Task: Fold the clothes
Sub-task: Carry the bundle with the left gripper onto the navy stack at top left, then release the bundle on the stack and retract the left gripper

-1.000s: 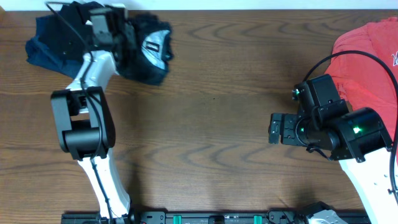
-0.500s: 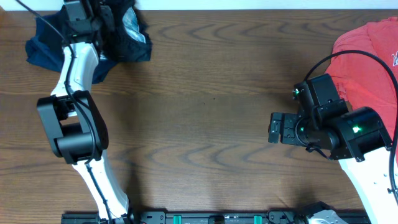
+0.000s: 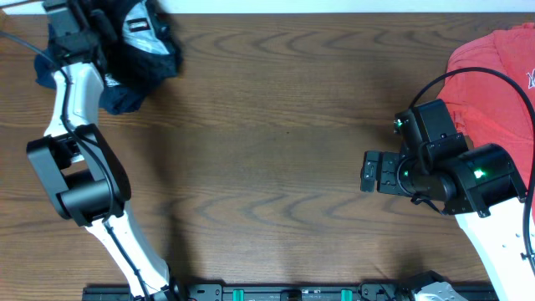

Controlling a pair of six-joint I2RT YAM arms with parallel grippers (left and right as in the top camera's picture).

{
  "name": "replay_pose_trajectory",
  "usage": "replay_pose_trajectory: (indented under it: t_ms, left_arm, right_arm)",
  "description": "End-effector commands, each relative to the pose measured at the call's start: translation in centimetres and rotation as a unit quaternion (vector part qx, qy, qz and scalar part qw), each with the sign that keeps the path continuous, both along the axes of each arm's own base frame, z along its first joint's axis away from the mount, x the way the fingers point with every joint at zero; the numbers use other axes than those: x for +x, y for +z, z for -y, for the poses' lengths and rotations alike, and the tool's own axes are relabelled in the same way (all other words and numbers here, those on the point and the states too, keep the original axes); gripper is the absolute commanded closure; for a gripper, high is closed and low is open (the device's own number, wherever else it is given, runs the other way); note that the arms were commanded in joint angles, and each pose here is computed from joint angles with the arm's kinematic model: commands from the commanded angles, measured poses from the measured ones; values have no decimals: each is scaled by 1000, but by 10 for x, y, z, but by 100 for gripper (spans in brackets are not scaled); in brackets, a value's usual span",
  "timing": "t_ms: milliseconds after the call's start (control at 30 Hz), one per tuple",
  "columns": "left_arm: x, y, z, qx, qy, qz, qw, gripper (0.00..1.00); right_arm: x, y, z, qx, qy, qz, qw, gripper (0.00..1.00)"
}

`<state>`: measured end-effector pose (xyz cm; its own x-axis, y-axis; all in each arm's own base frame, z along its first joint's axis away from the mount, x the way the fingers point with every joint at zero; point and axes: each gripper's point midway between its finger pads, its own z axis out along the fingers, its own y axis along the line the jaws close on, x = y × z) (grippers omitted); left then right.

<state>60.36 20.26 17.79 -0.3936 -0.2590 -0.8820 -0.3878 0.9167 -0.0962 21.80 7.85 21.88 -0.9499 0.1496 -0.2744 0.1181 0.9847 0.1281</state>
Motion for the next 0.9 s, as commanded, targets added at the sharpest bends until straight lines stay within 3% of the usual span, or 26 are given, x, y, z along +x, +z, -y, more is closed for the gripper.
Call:
replay_pose_trajectory:
  t_ms: [0, 333, 567, 633, 700, 800, 867]
  left_arm:
    - [-7, 52, -23, 10, 38, 53, 998, 94]
    - [1, 15, -39, 9, 50, 42, 998, 93]
    - [-10, -6, -73, 41, 114, 20, 992, 93]
    - [-14, -9, -83, 40, 123, 17, 992, 83]
    - [-18, -10, -91, 39, 130, 15, 991, 63]
    - [-26, -12, -104, 38, 141, 10, 989, 56]
    - [-32, -17, -109, 33, 147, 0, 989, 36]
  right_arm:
    - [0, -3, 2, -1, -13, -7, 1000, 1]
    - [4, -11, 1, -7, -13, -23, 1000, 1]
    - [5, -16, 0, -8, -20, -36, 999, 1]
    - [5, -17, -1, -7, -19, -40, 999, 1]
    - [5, -18, -3, -2, -17, -43, 999, 1]
    - [4, -18, -6, 4, -15, -46, 999, 1]
    - [4, -19, -7, 6, -14, -49, 999, 1]
